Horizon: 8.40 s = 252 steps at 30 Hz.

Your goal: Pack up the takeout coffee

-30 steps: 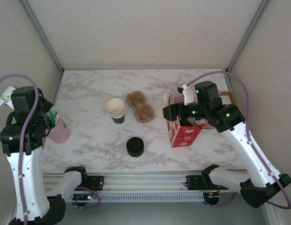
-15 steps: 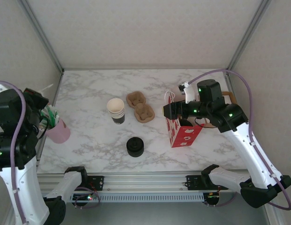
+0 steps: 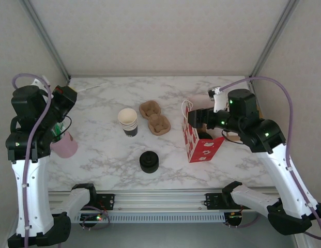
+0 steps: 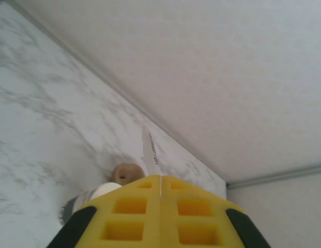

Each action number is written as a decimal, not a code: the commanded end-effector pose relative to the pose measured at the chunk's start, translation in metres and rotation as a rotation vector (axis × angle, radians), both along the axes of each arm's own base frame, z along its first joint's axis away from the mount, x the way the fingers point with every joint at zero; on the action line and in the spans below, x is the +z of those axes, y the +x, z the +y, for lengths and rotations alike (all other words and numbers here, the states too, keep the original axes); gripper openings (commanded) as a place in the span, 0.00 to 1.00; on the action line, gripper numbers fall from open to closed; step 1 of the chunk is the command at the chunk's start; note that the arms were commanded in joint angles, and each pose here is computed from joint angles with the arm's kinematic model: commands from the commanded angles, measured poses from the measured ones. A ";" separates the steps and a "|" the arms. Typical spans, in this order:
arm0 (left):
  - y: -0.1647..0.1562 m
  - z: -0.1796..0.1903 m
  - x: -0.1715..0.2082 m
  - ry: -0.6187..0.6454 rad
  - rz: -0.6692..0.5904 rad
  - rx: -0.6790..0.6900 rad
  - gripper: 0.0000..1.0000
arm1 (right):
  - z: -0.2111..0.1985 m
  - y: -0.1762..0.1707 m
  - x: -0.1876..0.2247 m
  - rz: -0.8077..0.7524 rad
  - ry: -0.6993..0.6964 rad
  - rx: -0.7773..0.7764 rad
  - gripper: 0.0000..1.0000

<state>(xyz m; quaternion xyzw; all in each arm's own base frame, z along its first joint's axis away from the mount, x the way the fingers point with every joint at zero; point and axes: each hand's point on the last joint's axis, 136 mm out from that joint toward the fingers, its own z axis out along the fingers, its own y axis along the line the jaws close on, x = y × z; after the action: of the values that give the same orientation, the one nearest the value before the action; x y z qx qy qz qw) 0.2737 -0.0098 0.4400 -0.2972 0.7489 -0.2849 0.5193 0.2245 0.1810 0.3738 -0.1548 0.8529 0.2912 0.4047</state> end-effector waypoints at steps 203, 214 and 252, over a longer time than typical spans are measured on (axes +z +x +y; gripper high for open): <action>0.223 -0.373 -0.275 0.188 0.178 -1.046 1.00 | -0.284 0.182 -0.305 0.815 -0.395 -0.865 0.65; 0.225 -0.374 -0.277 0.190 0.182 -1.045 1.00 | -0.289 0.181 -0.361 0.958 -0.460 -0.840 0.67; 0.218 -0.383 -0.280 0.199 0.188 -1.053 1.00 | -0.283 0.195 -0.315 0.848 -0.411 -0.860 0.31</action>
<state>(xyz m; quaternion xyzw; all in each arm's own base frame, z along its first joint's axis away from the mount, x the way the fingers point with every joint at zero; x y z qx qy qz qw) 0.4916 -0.3862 0.1623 0.1345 0.8645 -0.4069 0.2627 0.4183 -0.1018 0.0384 0.2553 0.9647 -0.0260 0.0585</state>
